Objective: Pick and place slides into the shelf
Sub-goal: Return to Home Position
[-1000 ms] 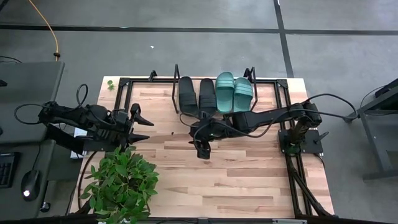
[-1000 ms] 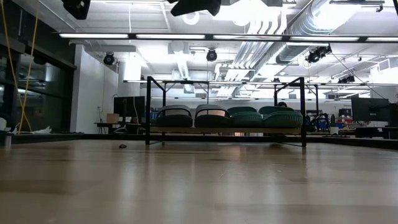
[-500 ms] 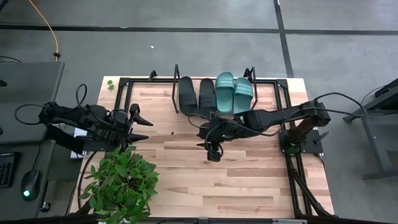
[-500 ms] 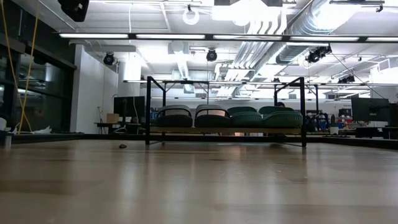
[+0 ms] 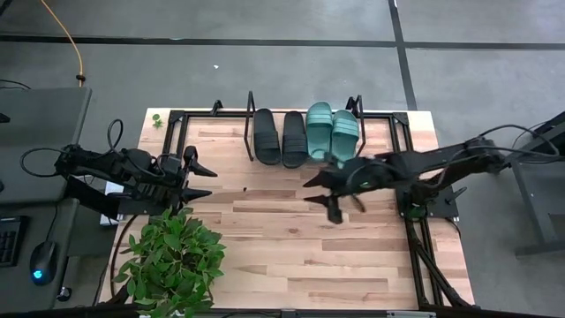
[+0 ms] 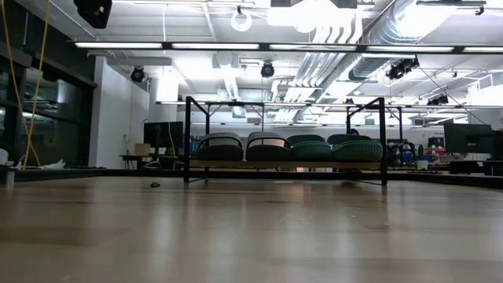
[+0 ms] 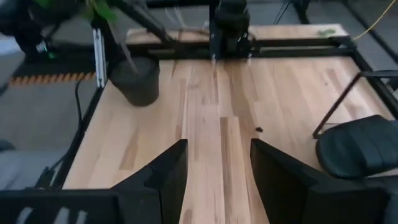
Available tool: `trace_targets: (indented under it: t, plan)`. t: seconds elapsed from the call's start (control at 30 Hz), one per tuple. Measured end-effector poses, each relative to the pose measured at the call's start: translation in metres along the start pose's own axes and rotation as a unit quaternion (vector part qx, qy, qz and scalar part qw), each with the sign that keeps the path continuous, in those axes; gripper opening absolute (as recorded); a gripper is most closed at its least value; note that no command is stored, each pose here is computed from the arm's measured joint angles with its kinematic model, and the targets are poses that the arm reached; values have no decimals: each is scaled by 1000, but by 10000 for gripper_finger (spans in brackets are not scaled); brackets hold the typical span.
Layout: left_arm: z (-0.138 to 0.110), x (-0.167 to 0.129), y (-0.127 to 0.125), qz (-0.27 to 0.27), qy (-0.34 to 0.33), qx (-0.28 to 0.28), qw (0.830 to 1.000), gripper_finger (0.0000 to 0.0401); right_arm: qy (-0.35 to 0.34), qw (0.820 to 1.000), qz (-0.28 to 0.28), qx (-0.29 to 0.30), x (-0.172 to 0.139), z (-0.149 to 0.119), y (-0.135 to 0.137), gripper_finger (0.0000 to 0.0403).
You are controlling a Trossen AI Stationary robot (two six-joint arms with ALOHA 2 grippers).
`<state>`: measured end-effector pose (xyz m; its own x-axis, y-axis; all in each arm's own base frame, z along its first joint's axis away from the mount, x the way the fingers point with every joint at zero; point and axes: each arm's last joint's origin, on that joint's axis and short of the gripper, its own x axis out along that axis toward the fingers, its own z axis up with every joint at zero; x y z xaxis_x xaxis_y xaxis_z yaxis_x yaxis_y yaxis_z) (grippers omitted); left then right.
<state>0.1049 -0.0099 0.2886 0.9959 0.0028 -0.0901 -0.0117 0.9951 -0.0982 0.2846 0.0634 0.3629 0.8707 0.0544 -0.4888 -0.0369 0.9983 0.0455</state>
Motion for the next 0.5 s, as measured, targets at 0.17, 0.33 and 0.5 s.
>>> trace_targets:
  t: [0.17,0.33,0.5]
  plan:
    - [0,0,1,9,-1,0,1000,239,-57,998,19,5,-34,-13,-5,165]
    - [0,0,1,9,-2,0,1000,239,-94,995,40,6,-65,-28,-6,165]
    - [0,-3,1,9,-3,0,1000,239,-144,987,69,-7,-87,-45,-7,165]
